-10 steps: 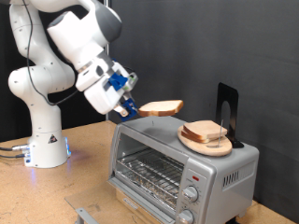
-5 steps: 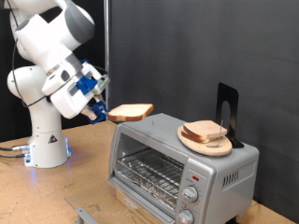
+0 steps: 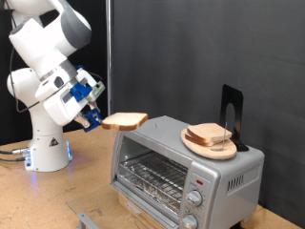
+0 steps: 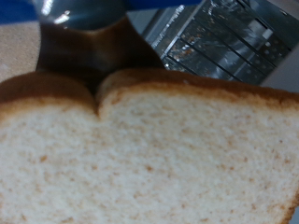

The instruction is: Make a piece of toast with the oven

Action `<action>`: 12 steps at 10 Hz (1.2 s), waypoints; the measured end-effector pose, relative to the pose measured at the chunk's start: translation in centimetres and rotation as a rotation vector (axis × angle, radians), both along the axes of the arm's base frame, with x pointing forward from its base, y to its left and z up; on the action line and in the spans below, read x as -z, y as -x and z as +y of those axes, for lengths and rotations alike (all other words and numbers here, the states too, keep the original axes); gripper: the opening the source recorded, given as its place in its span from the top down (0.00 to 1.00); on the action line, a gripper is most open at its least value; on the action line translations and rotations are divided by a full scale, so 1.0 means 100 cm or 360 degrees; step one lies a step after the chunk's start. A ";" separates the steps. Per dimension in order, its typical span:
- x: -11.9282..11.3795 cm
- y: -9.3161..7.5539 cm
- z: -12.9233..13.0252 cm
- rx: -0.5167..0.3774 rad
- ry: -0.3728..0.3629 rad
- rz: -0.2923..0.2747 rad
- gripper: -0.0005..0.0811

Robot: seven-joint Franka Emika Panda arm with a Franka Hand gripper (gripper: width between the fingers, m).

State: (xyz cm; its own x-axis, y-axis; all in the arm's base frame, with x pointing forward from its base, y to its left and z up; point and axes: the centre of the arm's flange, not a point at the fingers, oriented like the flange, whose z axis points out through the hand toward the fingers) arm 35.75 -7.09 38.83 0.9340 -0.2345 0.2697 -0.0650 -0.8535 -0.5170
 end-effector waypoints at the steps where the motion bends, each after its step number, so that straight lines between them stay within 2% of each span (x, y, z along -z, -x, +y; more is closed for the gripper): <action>1: 0.010 0.002 -0.005 -0.0020 0.0002 -0.0006 0.40; 3: 0.031 0.002 -0.023 -0.0003 -0.0006 0.0009 0.40; 7: 0.075 -0.010 -0.050 0.0139 -0.0013 0.0084 0.40; 8: 0.083 -0.020 -0.053 0.0159 -0.0004 0.0125 0.40; 9: 0.083 -0.020 -0.053 0.0156 -0.0005 0.0122 0.40; 12: 0.085 -0.020 -0.047 -0.0069 0.0031 0.0112 0.40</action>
State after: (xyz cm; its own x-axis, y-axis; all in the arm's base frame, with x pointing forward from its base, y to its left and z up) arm 37.73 -11.76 30.31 0.9600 -0.1886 0.2069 -0.0634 -0.8663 -0.4955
